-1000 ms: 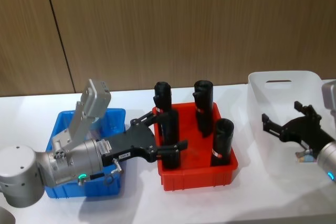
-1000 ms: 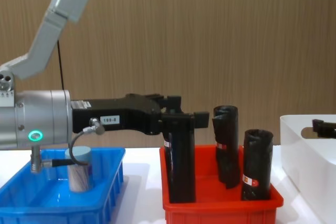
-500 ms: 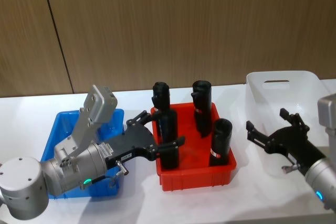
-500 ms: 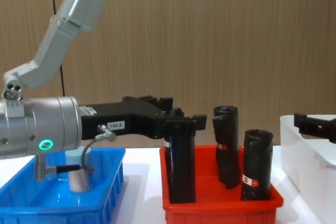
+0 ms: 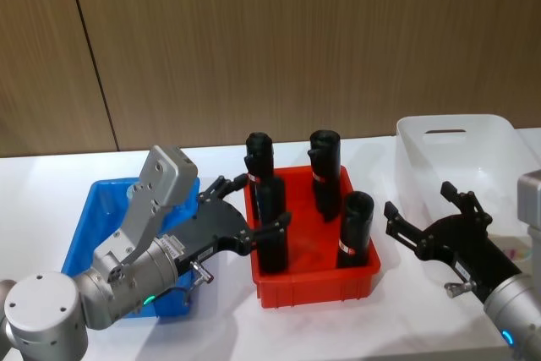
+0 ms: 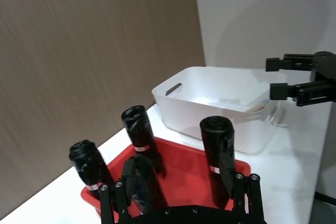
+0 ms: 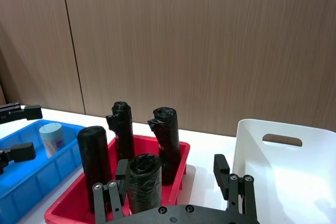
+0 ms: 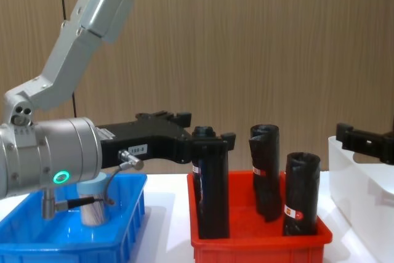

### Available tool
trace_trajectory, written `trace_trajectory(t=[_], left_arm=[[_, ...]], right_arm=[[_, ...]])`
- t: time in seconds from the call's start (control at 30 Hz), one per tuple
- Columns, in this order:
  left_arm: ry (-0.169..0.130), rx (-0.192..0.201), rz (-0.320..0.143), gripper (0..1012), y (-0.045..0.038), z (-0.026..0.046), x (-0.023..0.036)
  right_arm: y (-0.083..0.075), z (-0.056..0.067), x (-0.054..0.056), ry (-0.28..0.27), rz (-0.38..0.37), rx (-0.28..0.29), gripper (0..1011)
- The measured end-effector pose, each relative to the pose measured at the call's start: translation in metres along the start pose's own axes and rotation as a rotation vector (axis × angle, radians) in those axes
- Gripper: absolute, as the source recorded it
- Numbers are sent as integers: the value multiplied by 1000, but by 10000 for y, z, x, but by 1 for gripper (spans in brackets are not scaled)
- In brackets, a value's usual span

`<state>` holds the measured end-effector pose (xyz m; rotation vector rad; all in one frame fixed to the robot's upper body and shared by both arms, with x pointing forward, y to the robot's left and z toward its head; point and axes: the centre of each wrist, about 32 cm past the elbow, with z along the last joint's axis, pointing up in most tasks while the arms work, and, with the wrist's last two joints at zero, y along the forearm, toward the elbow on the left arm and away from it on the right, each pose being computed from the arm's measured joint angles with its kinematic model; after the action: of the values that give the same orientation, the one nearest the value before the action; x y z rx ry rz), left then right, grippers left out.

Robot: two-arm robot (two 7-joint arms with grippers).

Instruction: Pick the cotton swabs from the blue box and place them into the white box.

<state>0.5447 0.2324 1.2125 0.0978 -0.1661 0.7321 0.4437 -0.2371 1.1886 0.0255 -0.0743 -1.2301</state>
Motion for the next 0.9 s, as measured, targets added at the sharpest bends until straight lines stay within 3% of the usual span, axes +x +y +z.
trace_trajectory(t=[0.9], left_arm=[[-53,-15,276,1004,63,13,-438]], right_arm=[[-4,2,-1,0,0,1,1002]])
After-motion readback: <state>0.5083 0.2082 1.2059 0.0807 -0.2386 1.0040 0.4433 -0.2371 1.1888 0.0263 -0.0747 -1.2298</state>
